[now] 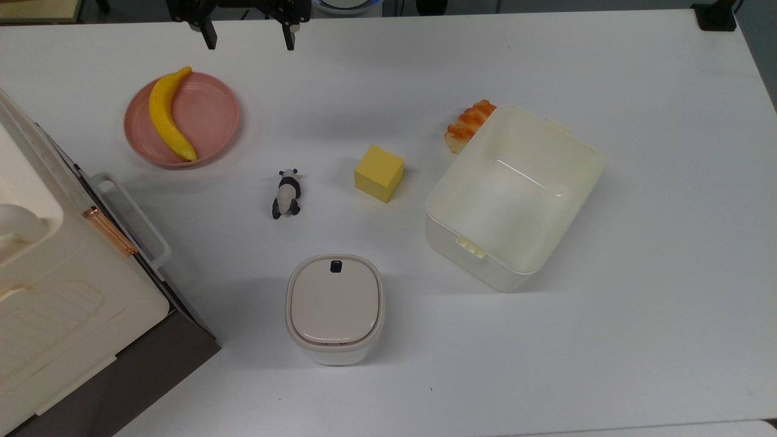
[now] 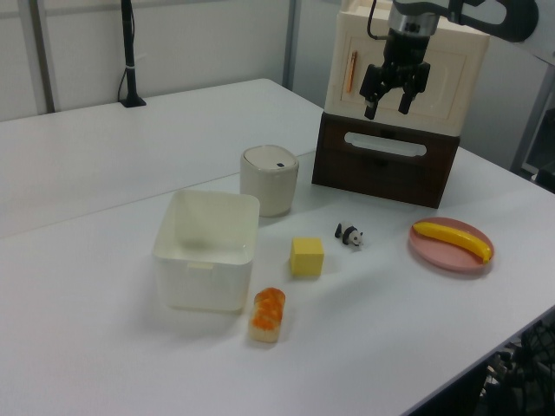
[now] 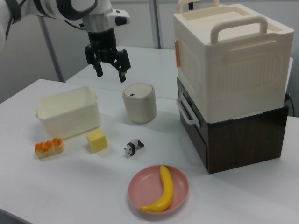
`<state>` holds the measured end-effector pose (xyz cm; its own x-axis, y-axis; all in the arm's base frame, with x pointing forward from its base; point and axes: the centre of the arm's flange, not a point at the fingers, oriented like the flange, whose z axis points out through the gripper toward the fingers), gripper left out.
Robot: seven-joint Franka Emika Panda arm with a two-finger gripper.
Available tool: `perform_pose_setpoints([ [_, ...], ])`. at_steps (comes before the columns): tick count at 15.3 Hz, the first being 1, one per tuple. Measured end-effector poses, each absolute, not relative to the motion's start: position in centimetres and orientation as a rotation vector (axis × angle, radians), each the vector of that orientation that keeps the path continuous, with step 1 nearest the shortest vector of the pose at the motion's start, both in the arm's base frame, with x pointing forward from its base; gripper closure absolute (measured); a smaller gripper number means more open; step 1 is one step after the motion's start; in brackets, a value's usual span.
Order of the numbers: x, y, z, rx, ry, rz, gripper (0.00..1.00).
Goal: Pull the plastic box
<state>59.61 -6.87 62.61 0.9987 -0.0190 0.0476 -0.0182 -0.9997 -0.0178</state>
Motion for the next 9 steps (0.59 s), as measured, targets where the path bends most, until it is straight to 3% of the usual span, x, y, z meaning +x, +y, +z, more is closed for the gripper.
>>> perform_pose_setpoints([
  [9,59.39,-6.63,62.38,-3.121,0.023,-0.037,0.0],
])
